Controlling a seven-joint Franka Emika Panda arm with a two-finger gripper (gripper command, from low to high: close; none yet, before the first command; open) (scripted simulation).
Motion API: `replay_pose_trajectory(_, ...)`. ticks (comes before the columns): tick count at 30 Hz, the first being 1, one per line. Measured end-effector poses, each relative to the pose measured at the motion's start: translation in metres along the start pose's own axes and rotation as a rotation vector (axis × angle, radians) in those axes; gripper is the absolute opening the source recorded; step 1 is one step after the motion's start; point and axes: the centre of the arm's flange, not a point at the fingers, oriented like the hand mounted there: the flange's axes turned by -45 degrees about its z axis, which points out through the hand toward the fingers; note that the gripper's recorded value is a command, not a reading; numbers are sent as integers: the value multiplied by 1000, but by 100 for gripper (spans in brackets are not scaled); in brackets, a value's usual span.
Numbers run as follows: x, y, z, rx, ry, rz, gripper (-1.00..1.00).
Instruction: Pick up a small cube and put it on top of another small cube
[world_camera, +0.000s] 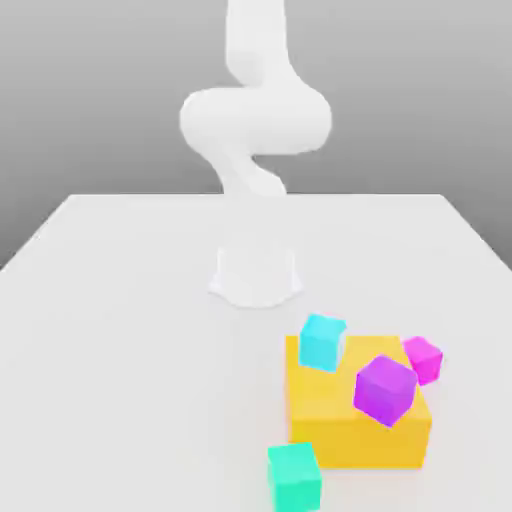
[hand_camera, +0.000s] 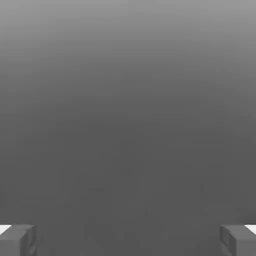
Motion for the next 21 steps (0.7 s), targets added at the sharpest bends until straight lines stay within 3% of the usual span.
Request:
replay_pose_trajectory(10, -81, -123, 171, 236, -217, -659, 0)
replay_pose_trajectory(21, -258, -239, 266, 541, -374, -1397, 0)
